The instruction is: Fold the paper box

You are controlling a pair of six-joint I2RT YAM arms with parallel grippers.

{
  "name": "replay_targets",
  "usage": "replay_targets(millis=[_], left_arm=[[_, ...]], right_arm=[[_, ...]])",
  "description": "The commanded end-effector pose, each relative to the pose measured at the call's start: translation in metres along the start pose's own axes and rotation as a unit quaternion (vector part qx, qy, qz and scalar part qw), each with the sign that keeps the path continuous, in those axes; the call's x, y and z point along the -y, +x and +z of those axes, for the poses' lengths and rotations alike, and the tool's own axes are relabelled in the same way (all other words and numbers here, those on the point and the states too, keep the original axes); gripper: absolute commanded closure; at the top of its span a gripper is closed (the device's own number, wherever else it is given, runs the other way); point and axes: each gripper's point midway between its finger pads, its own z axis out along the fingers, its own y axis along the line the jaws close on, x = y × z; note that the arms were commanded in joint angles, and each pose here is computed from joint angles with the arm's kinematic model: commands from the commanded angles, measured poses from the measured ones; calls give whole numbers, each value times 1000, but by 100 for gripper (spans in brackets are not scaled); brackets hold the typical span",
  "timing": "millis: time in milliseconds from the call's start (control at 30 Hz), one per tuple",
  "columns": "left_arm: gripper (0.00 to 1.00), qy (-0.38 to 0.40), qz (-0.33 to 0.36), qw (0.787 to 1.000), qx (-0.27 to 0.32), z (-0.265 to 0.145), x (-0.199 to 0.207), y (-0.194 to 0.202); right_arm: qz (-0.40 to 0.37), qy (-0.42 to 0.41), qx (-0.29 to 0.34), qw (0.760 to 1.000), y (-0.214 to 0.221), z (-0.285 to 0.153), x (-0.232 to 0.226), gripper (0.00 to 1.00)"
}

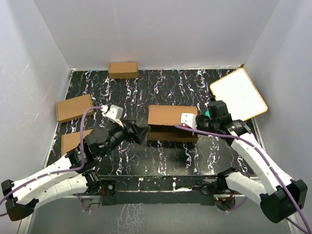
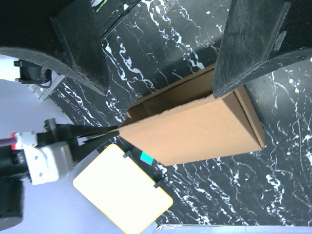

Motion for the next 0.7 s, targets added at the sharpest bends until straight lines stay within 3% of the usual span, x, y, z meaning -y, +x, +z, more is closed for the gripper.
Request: replay_targets(millis=[0, 400, 667], left_arm=[[15, 15, 19, 1000, -12, 6, 18, -21], [14, 21, 9, 999, -43, 46, 37, -33], [17, 42, -54, 994, -86, 71, 23, -21]], right_arm=[[-1, -4, 25, 1000, -10, -3, -5, 87], [6, -12, 28, 1000, -7, 0, -13, 86], [8, -14, 28, 999, -5, 1, -16, 84]])
